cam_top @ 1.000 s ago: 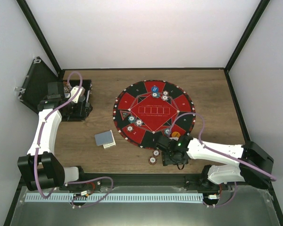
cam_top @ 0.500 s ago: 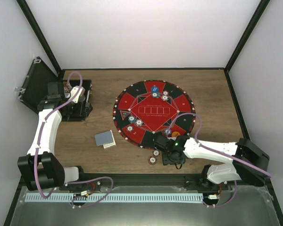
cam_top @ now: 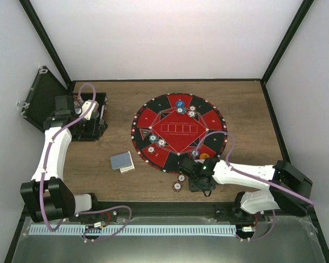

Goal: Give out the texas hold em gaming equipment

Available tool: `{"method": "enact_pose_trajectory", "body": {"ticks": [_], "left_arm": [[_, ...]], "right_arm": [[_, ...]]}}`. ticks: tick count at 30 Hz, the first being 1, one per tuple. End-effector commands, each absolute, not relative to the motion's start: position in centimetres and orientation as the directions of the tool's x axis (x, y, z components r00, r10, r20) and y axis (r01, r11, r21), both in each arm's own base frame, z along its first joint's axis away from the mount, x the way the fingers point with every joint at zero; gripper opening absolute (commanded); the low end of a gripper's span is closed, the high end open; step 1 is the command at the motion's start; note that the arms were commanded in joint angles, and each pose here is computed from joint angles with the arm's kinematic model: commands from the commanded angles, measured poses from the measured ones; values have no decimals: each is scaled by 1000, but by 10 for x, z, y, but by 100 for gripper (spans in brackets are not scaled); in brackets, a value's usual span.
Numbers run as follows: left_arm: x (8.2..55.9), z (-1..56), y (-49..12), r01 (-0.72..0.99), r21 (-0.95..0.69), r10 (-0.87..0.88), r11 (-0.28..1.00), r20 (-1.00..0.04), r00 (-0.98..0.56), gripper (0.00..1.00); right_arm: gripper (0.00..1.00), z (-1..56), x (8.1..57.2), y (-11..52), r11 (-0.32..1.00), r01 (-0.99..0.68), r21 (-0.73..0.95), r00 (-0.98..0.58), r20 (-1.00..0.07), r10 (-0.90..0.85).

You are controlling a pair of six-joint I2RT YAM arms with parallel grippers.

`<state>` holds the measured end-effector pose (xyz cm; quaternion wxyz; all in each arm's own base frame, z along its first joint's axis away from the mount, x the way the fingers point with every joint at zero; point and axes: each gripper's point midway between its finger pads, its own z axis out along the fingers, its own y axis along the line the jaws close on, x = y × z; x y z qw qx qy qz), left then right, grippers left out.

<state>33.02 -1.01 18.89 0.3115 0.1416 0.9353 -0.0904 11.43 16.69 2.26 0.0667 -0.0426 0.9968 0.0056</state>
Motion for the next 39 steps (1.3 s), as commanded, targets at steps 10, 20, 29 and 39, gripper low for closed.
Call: {"method": "enact_pose_trajectory", "body": {"ticks": [10, 20, 29, 39], "left_arm": [[330, 200, -8, 332, -57, 223, 941, -634, -740, 100], [327, 198, -7, 343, -41, 245, 938, -622, -744, 100], [322, 193, -12, 382, -54, 273, 923, -609, -744, 100], [284, 159, -21, 598, -35, 512, 801, -478, -713, 100]], "right_arm": [[30, 69, 146, 180, 998, -59, 32, -969, -242, -50], [29, 109, 232, 172, 997, -21, 71, -931, -365, 6], [29, 89, 293, 130, 991, 98, 94, -915, -382, 127], [29, 41, 325, 115, 987, 151, 49, -927, -341, 158]]}}
